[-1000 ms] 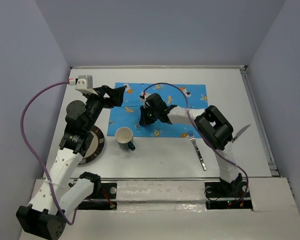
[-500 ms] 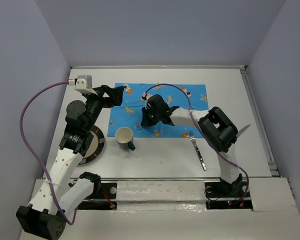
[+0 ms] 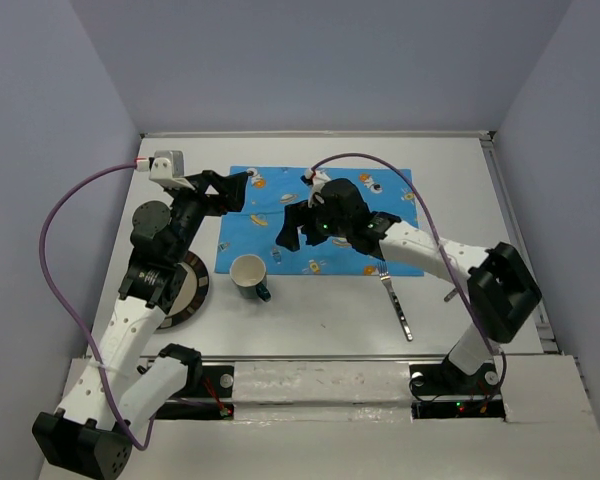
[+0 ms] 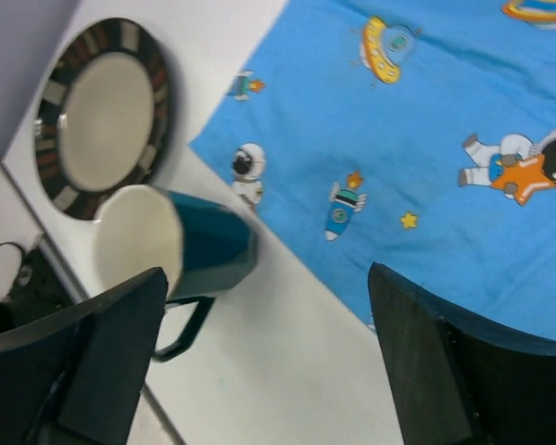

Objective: Set the dinner table for one person

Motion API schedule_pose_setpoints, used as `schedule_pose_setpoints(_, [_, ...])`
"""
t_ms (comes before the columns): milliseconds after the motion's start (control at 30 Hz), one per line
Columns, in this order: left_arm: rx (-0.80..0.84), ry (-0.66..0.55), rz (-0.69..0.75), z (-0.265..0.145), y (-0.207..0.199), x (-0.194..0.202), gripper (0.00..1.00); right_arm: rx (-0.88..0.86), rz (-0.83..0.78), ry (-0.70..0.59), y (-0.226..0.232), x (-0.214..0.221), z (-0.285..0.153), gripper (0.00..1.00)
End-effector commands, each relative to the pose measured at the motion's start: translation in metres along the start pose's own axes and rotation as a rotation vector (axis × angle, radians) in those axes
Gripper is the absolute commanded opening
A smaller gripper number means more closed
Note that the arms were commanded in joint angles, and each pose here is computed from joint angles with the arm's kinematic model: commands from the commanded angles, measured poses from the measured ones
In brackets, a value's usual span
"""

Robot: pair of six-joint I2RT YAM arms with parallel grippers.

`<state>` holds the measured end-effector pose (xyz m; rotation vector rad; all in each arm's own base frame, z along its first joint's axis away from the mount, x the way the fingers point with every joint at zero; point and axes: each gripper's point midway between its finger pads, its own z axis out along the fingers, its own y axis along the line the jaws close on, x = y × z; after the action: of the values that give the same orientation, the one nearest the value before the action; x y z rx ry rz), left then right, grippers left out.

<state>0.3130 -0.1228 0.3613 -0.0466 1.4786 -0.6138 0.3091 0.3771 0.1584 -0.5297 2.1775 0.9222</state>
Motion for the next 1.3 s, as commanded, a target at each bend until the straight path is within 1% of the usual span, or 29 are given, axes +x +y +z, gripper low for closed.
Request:
schedule_pose_setpoints(0, [0.035, -0.065, 0.012, -0.007, -0.009, -0.019, 0.99, -0.115, -0.057, -0.016, 0.049, 0.0, -0.016, 1.0])
schedule_pose_setpoints(67, [0.037, -0.076, 0.013, -0.009, -0.01, -0.022, 0.99, -0.146, -0.094, -0.006, 0.071, -0.001, -0.013, 1.0])
schedule_pose_setpoints(100, [0.038, -0.075, 0.015, -0.009, -0.01, -0.022, 0.99, -0.122, -0.102, 0.013, 0.069, 0.005, -0.003, 1.0])
schedule_pose_setpoints(167, [0.04, -0.076, 0.016, -0.009, -0.011, -0.022, 0.99, -0.095, -0.121, 0.025, 0.073, 0.003, 0.006, 0.94])
schedule_pose_setpoints(200, [0.042, -0.077, 0.016, -0.009, -0.011, -0.022, 0.99, -0.081, -0.131, 0.035, 0.075, 0.007, 0.011, 0.93])
schedule_pose_setpoints(333, [0.045, -0.089, 0.019, -0.012, -0.012, -0.027, 0.99, 0.025, -0.13, 0.056, 0.054, 0.017, 0.033, 0.9])
schedule_pose_setpoints(433, [0.052, -0.093, 0.016, -0.014, -0.014, -0.028, 0.99, 0.022, -0.136, 0.083, 0.06, 0.027, 0.042, 0.87])
schedule_pose_setpoints(467, [0.053, -0.097, 0.017, -0.015, -0.014, -0.03, 0.99, 0.015, -0.142, 0.108, 0.063, 0.038, 0.049, 0.8])
schedule_pose_setpoints(533, [0.054, -0.1, 0.017, -0.016, -0.015, -0.031, 0.99, 0.013, -0.147, 0.12, 0.068, 0.043, 0.054, 0.67])
schedule_pose_setpoints(567, [0.055, -0.101, 0.017, -0.016, -0.015, -0.031, 0.99, 0.024, -0.149, 0.112, 0.068, 0.04, 0.056, 0.57])
schedule_pose_setpoints(600, [0.058, -0.102, 0.015, -0.016, -0.016, -0.031, 0.99, 0.031, -0.154, 0.107, 0.071, 0.041, 0.057, 0.39])
schedule_pose_setpoints(633, [0.058, -0.102, 0.015, -0.016, -0.016, -0.031, 0.99, 0.02, -0.159, 0.106, 0.078, 0.042, 0.057, 0.3])
schedule_pose_setpoints(667, [0.066, -0.1, 0.014, -0.017, -0.017, -0.031, 0.99, 0.031, -0.164, 0.081, 0.079, 0.034, 0.056, 0.22])
schedule_pose_setpoints(700, [0.067, -0.099, 0.013, -0.016, -0.017, -0.031, 0.99, 0.024, -0.179, 0.068, 0.086, 0.03, 0.053, 0.04])
schedule_pose_setpoints(733, [0.074, -0.099, 0.012, -0.017, -0.019, -0.032, 0.99, 0.045, -0.188, 0.042, 0.088, 0.024, 0.05, 0.0])
schedule_pose_setpoints(867, [0.071, -0.112, 0.015, -0.02, -0.019, -0.036, 0.99, 0.054, -0.206, -0.068, 0.101, -0.018, 0.025, 0.0])
schedule_pose_setpoints(933, [0.065, -0.12, 0.017, -0.021, -0.018, -0.038, 0.99, 0.118, -0.224, -0.146, 0.089, -0.049, 0.003, 0.0])
schedule_pose_setpoints(1000, [0.066, -0.123, 0.015, -0.021, -0.018, -0.039, 0.99, 0.164, -0.223, -0.192, 0.07, -0.072, -0.011, 0.0])
schedule_pose_setpoints(1033, [0.067, -0.123, 0.017, -0.022, -0.018, -0.038, 0.99, 0.221, -0.191, -0.222, 0.039, -0.092, -0.021, 0.0])
schedule_pose_setpoints(1067, [0.069, -0.123, 0.015, -0.022, -0.019, -0.039, 0.99, 0.213, -0.192, -0.224, 0.041, -0.093, -0.026, 0.0])
schedule_pose_setpoints(1100, [0.074, -0.123, 0.013, -0.022, -0.02, -0.039, 0.99, 0.273, -0.15, -0.263, 0.005, -0.116, -0.043, 0.0])
schedule_pose_setpoints(1133, [0.081, -0.122, 0.011, -0.022, -0.021, -0.039, 0.99, 0.305, -0.13, -0.266, -0.016, -0.122, -0.05, 0.0])
schedule_pose_setpoints(1167, [0.083, -0.126, 0.011, -0.023, -0.022, -0.04, 0.99, 0.382, -0.086, -0.296, -0.058, -0.14, -0.067, 0.0])
schedule_pose_setpoints(1267, [0.089, -0.128, 0.009, -0.024, -0.023, -0.041, 0.99, 0.484, -0.039, -0.317, -0.114, -0.162, -0.09, 0.0])
